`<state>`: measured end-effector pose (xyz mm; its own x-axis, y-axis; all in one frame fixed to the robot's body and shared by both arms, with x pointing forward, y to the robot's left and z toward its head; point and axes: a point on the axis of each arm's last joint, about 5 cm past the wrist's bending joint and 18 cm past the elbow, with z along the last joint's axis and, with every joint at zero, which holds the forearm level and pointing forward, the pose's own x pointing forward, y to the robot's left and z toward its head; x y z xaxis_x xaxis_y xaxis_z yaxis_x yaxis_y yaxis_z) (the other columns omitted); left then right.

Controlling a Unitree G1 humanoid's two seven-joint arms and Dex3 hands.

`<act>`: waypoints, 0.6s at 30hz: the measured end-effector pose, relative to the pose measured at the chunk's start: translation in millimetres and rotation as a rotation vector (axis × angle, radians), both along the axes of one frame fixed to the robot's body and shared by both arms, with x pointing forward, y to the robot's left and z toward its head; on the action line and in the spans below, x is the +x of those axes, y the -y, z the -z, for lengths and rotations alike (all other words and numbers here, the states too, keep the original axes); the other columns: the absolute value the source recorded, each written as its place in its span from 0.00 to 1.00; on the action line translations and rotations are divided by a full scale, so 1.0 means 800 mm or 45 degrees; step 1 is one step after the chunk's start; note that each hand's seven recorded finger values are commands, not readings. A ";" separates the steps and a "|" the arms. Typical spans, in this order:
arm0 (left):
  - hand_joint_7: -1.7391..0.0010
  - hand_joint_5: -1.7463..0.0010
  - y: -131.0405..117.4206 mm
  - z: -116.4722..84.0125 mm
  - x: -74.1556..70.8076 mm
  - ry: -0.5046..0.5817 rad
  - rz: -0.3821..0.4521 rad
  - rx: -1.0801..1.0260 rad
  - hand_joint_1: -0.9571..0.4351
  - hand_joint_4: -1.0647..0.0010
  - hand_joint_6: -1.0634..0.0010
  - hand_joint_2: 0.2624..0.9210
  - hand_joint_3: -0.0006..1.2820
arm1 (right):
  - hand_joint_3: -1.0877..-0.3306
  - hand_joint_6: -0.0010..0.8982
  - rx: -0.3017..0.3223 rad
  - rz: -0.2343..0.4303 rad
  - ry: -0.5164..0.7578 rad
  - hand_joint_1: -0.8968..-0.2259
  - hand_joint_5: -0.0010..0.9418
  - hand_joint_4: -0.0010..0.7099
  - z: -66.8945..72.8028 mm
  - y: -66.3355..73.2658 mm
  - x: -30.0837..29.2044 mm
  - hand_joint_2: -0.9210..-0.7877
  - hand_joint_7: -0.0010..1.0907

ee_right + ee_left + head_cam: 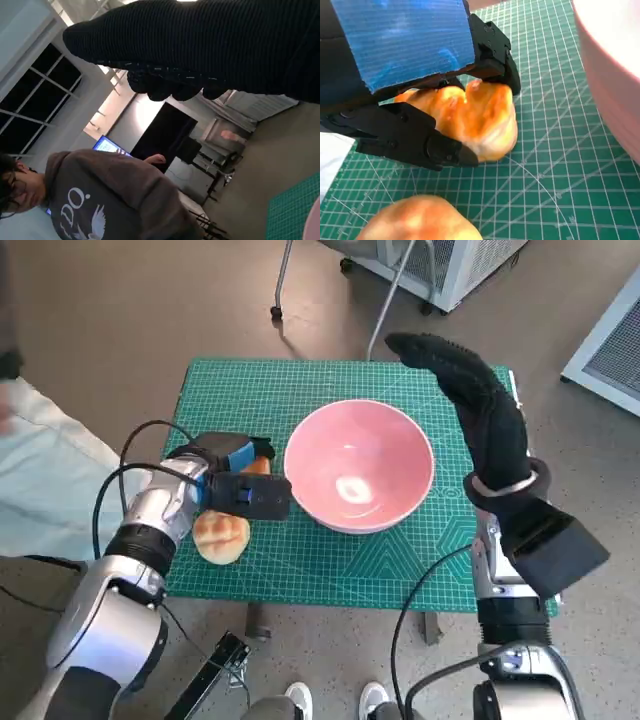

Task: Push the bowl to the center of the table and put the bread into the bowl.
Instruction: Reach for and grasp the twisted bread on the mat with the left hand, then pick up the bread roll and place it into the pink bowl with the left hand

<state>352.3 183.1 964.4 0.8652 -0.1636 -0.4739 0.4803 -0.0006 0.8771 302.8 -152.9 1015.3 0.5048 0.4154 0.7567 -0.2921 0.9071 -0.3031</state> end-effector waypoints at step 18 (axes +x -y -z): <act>0.27 0.33 -0.036 -0.016 -0.001 0.094 -0.104 -0.120 0.69 0.43 0.43 1.00 0.09 | 0.33 0.00 0.012 -0.017 -0.021 0.34 0.03 0.36 0.005 -0.005 -0.0016 0.00 0.70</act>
